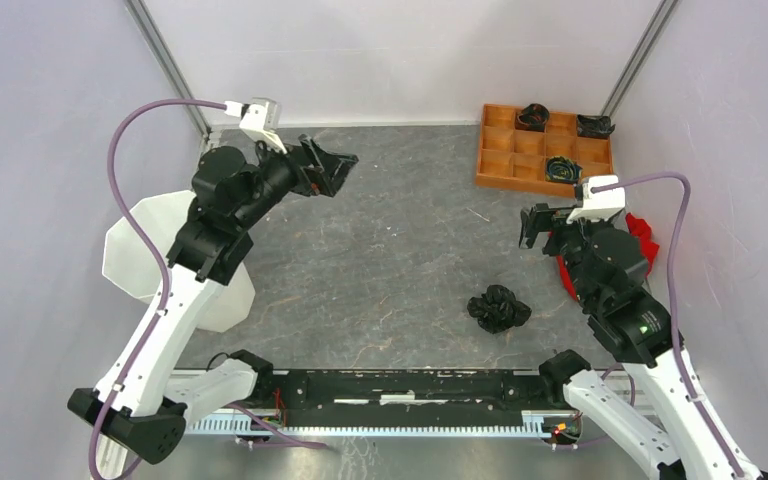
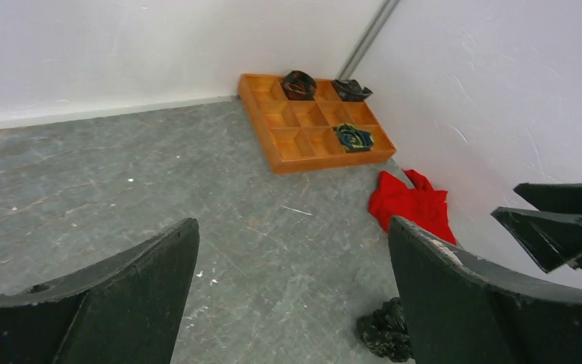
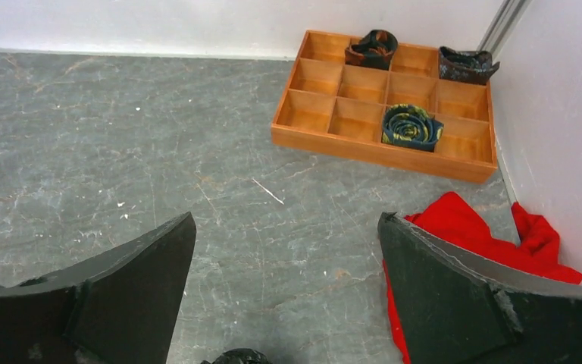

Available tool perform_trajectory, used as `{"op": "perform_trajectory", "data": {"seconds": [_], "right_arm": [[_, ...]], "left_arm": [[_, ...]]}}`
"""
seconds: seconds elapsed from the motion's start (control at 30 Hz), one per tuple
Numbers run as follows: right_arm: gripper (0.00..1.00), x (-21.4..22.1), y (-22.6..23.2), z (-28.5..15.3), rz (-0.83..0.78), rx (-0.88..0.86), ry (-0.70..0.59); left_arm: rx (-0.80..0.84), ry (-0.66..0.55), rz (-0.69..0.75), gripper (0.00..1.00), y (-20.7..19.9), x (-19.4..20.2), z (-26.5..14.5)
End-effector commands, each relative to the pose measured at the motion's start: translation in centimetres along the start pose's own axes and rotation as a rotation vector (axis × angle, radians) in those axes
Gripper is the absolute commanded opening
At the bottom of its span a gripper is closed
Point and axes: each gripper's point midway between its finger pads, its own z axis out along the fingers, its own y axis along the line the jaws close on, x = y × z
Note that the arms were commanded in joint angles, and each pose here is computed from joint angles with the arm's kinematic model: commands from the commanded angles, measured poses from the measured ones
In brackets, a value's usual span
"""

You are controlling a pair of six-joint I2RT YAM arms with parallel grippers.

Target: Put the trash bags into the trash bin

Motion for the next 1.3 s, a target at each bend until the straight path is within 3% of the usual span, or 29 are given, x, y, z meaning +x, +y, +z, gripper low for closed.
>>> {"op": "perform_trajectory", "data": {"seconds": [0.0, 0.37, 0.73, 0.9, 0.97, 1.1, 1.2, 1.27], "right_arm": [[0.98, 1.4, -0.4, 0.5, 0.012, 0.031, 0.045], [0.98, 11.2, 2.4, 1.4, -0.017, -0.086, 0.376], [0.98, 22.2, 1.5, -1.5, 0.103, 0.042, 0.702], [0.98, 25.1, 5.2, -1.6, 0.200, -0.144, 0.749], [0.87, 26.1, 7.8, -2.0, 0.251, -0.288, 0.771], [0.47, 26.8, 11.1, -1.9, 0.323, -0.476, 0.759], [0.19, 24.6, 13.6, -0.6, 0.373, -0.591, 0.702], [0.10, 22.3, 15.1, 0.5, 0.388, -0.655, 0.654]], "left_arm": [[0.106, -0.018, 0.007, 1.00, -2.5, -0.1, 0.5], [0.165, 0.071, 0.018, 1.00, -2.8, 3.9, 2.1], [0.228, 0.135, -0.023, 1.00, -3.4, 6.4, 3.3], [0.260, 0.191, -0.048, 1.00, -4.1, 8.2, 3.9], [0.280, 0.219, -0.057, 1.00, -4.6, 9.1, 4.2], [0.310, 0.283, -0.091, 1.00, -5.5, 11.1, 4.7], [0.321, 0.324, -0.109, 1.00, -5.7, 12.3, 5.2], [0.310, 0.341, -0.115, 1.00, -5.4, 13.0, 5.5]]}}
